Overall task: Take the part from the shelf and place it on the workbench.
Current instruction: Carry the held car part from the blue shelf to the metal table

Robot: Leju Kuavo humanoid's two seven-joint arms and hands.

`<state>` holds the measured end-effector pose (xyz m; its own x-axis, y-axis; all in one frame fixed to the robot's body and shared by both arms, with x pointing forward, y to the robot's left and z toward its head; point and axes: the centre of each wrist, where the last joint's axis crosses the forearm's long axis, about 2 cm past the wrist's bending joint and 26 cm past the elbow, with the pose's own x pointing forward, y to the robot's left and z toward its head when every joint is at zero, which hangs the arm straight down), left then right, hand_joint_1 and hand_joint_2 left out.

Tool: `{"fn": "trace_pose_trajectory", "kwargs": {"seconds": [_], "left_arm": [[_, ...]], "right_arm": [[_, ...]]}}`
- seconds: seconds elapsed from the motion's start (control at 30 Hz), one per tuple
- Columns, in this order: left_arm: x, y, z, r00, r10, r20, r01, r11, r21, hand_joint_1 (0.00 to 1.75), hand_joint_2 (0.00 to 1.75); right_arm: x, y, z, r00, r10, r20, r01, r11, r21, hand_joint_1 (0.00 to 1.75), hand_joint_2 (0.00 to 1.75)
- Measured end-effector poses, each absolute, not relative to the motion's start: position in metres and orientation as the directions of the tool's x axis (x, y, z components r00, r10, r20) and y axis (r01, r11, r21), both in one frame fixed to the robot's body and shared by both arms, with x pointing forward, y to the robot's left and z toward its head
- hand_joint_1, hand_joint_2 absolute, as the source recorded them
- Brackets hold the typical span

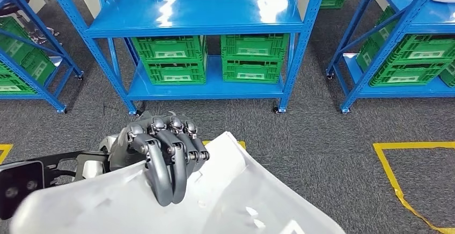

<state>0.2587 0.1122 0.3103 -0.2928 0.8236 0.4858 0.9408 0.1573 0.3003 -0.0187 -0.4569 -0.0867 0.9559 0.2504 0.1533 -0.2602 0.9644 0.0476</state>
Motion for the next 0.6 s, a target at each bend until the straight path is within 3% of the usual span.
{"fn": "trace_pose_trajectory", "kwargs": {"seconds": [0.6], "left_arm": [[0.2619, 0.1111, 0.3088, -0.3, 0.817, 0.492, 0.94, 0.167, 0.296, 1.75, 1.75]], "right_arm": [[-0.0209, -0.4545, -0.0875, 0.955, 0.256, 0.149, -0.266, 0.962, 0.054, 0.0, 0.0]]}}
